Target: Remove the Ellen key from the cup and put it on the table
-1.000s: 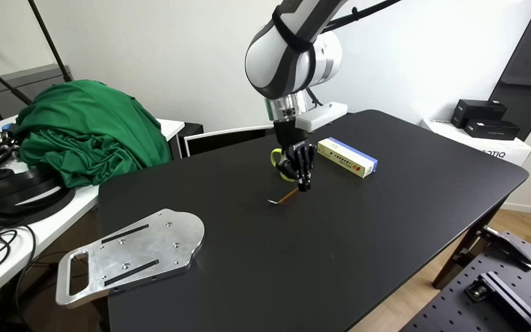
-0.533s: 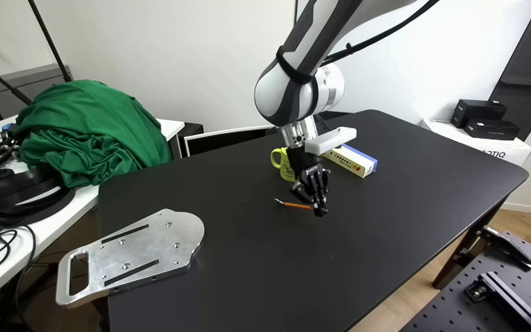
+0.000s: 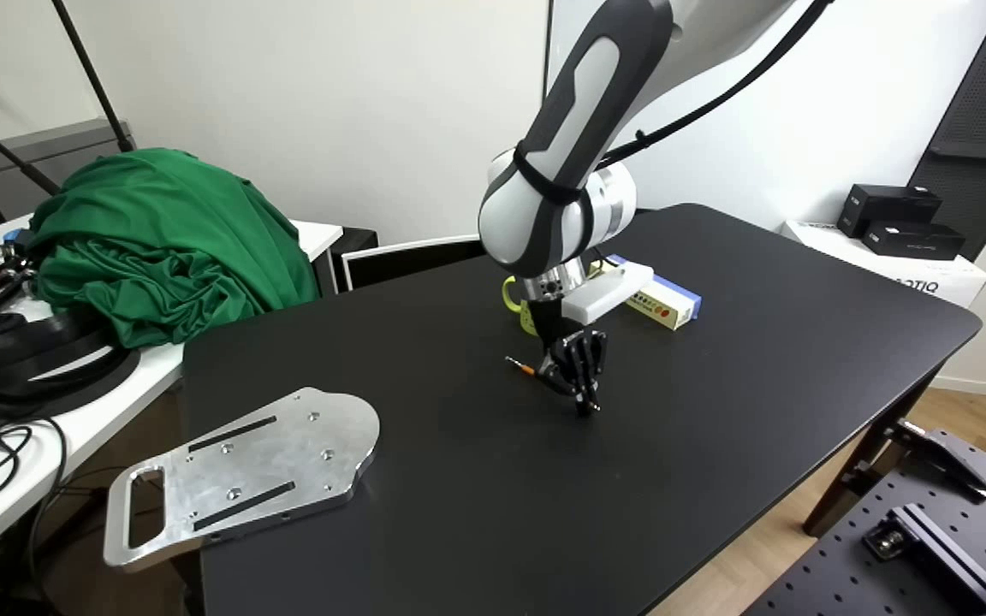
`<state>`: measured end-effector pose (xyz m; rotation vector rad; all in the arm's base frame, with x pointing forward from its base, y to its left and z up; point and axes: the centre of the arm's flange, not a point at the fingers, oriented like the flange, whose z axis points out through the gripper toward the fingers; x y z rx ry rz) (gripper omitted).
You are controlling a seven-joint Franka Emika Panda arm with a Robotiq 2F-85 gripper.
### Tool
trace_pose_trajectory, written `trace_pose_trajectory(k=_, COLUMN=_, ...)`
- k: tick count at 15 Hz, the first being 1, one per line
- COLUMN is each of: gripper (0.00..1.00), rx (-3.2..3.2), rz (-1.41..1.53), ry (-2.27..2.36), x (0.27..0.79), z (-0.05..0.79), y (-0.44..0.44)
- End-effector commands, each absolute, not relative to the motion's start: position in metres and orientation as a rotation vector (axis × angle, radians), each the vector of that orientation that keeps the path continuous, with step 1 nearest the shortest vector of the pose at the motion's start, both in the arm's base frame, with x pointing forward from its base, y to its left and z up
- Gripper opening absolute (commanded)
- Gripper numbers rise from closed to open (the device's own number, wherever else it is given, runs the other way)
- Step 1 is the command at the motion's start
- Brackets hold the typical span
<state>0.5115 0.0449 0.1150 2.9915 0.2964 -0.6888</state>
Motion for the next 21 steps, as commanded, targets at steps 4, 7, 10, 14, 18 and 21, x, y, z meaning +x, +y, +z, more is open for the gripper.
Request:
trace_pose_trajectory(k=4, gripper=0.02, rx=2.968, rz=-0.505, ry=0.206, x=0.512, z=0.119, y=0.052)
trace_pose_trajectory(k=7, gripper=0.02, rx=2.979, rz=-0.422, ry=0.172, x=0.515, z=0.123, y=0.053)
trace_pose_trajectory(k=10, gripper=0.02, rx=2.993, rz=-0.371, ry=0.140, x=0.517, z=0.126, y=0.053)
trace_pose_trajectory(k=14, gripper=0.35, rx=2.990, rz=-0.338, ry=0.110, x=0.519, z=0.127, y=0.052)
trace_pose_trajectory(k=18, gripper=0.54, rx=2.978, rz=-0.325, ry=0.093, x=0.521, z=0.129, y=0.050)
trace_pose_trajectory(k=21, gripper=0.74, rx=2.993, rz=-0.337, ry=0.078, x=0.524, z=0.140, y=0.051)
